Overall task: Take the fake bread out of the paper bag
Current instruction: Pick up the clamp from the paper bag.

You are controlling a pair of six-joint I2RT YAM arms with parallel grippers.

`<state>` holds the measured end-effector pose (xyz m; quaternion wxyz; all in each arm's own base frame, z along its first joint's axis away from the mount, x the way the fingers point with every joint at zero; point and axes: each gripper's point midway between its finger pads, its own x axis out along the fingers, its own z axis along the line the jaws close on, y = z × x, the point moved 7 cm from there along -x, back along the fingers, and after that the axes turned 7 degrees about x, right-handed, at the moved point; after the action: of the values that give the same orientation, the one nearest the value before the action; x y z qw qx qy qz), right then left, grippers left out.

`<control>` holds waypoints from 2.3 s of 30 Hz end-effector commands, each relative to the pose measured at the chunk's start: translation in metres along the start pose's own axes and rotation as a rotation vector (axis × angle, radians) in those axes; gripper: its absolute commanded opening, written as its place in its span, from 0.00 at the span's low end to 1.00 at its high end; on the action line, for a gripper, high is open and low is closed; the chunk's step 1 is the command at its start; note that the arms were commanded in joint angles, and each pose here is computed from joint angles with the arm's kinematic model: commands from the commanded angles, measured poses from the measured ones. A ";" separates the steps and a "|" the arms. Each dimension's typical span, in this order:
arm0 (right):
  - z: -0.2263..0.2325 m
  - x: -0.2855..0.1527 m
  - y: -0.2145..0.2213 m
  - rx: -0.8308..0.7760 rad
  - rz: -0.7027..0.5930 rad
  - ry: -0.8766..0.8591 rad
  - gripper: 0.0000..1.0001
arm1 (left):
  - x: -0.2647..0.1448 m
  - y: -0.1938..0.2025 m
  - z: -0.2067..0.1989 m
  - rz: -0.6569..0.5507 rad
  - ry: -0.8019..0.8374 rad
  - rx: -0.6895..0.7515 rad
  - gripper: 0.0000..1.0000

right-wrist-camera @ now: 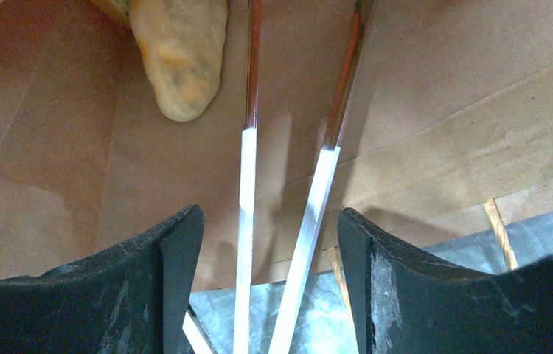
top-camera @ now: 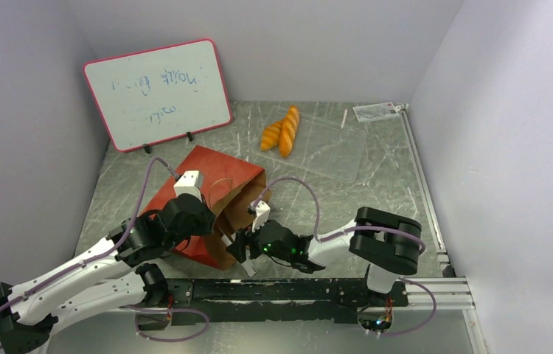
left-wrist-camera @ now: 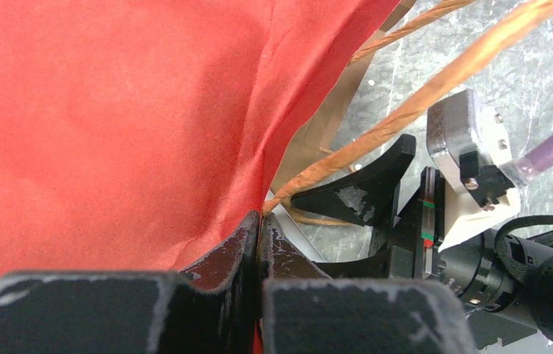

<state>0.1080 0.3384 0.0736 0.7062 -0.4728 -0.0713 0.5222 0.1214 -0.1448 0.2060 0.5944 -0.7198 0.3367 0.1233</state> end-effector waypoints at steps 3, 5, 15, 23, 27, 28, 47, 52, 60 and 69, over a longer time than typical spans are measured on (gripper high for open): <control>0.002 0.006 0.004 0.027 -0.029 -0.043 0.71 | -0.004 -0.001 -0.004 -0.001 0.046 -0.019 0.07; -0.001 0.007 0.009 0.042 -0.020 -0.041 0.71 | -0.005 -0.001 -0.004 -0.004 0.050 -0.022 0.07; -0.008 0.010 0.033 0.120 0.018 -0.090 0.61 | -0.006 -0.001 -0.003 -0.007 0.051 -0.023 0.07; -0.003 0.007 0.037 0.163 0.055 -0.137 0.32 | -0.010 -0.006 -0.001 -0.040 0.045 -0.042 0.07; 0.010 0.001 0.021 0.147 0.056 -0.144 0.28 | -0.014 -0.011 0.000 -0.059 0.037 -0.043 0.07; 0.012 0.001 0.018 0.142 0.063 -0.137 0.28 | -0.015 -0.012 0.001 -0.064 0.034 -0.043 0.07; 0.018 0.000 -0.040 0.367 0.135 -0.015 0.29 | -0.023 -0.020 -0.002 -0.092 0.082 -0.031 0.07; -0.004 -0.006 -0.049 0.610 0.164 -0.081 0.29 | -0.029 -0.022 -0.002 -0.099 0.094 -0.033 0.07; -0.006 -0.016 -0.052 0.779 0.209 -0.175 0.32 | -0.035 -0.021 0.002 -0.098 0.093 -0.044 0.07; 0.000 -0.039 -0.066 0.816 0.155 -0.218 0.35 | -0.038 -0.021 0.004 -0.094 0.088 -0.038 0.07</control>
<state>0.1321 0.3093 0.1100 0.7689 -0.1260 0.1390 0.6112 0.1101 -0.1258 0.2299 0.5847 -0.7391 0.3226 0.0884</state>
